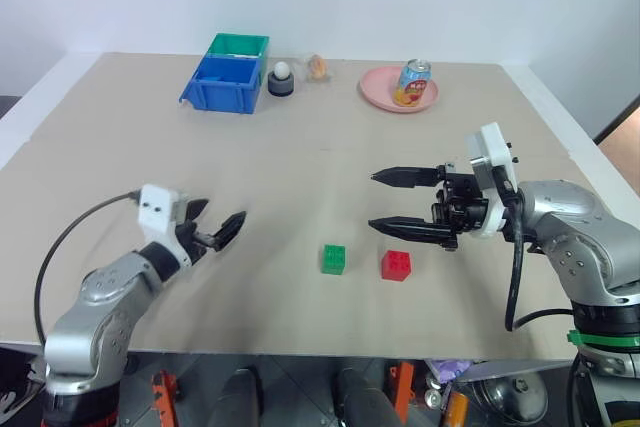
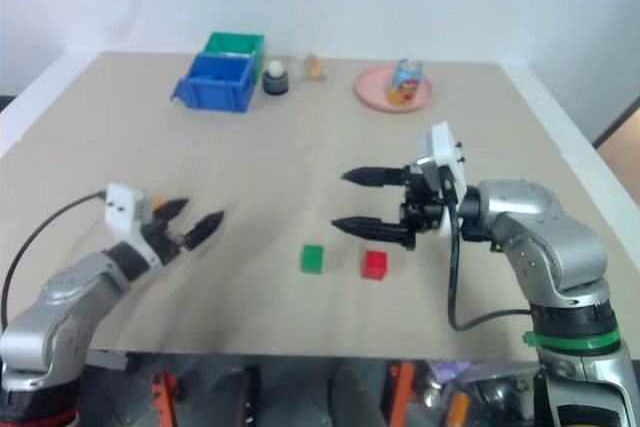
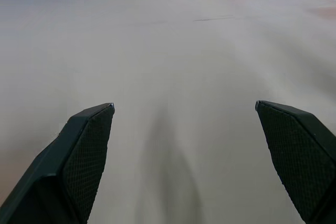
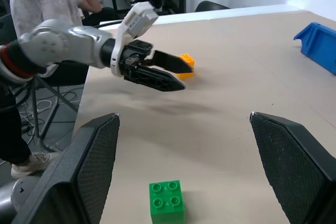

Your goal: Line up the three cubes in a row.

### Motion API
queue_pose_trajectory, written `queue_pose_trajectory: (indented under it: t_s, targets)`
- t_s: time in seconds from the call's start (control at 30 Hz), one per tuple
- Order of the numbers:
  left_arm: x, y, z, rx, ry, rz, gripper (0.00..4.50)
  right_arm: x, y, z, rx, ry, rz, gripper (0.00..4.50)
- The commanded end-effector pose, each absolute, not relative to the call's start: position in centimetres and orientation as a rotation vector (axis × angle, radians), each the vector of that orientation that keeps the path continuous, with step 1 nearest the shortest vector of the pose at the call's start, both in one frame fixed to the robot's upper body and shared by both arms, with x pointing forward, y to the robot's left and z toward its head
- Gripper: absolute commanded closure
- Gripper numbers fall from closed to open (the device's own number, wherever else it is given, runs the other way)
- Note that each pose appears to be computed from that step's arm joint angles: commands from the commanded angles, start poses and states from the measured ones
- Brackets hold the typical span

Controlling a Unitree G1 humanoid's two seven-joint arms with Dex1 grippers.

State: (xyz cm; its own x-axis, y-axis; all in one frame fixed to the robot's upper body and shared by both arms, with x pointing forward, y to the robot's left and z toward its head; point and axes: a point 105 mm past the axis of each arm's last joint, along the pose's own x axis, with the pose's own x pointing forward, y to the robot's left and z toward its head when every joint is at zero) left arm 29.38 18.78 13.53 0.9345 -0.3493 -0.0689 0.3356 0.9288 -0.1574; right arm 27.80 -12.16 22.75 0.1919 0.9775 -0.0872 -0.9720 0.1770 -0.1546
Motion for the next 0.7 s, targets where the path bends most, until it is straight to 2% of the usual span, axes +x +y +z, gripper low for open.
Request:
queue_pose_trajectory:
  t_s: [0.03, 0.17, 0.3, 0.7]
  targets:
    - [27.4, 20.4, 13.2, -0.177, 0.126, -0.224, 0.05, 27.7, -12.0, 23.6, -0.213, -0.078, 1.41, 0.4]
    - [25.4, 22.7, 10.8, -0.233, 0.195, -0.016, 0.05, 27.5, -11.6, 24.1, -0.214, -0.086, 1.458, 0.4]
    - [24.6, 23.8, 9.7, -0.248, 0.22, 0.089, 0.05, 27.4, -11.0, 23.9, -0.221, -0.088, 1.481, 0.4]
    - [28.1, 25.9, 9.1, -0.167, 0.191, 0.166, 0.05, 27.6, -10.6, 23.6, -0.211, -0.098, 1.478, 0.4]
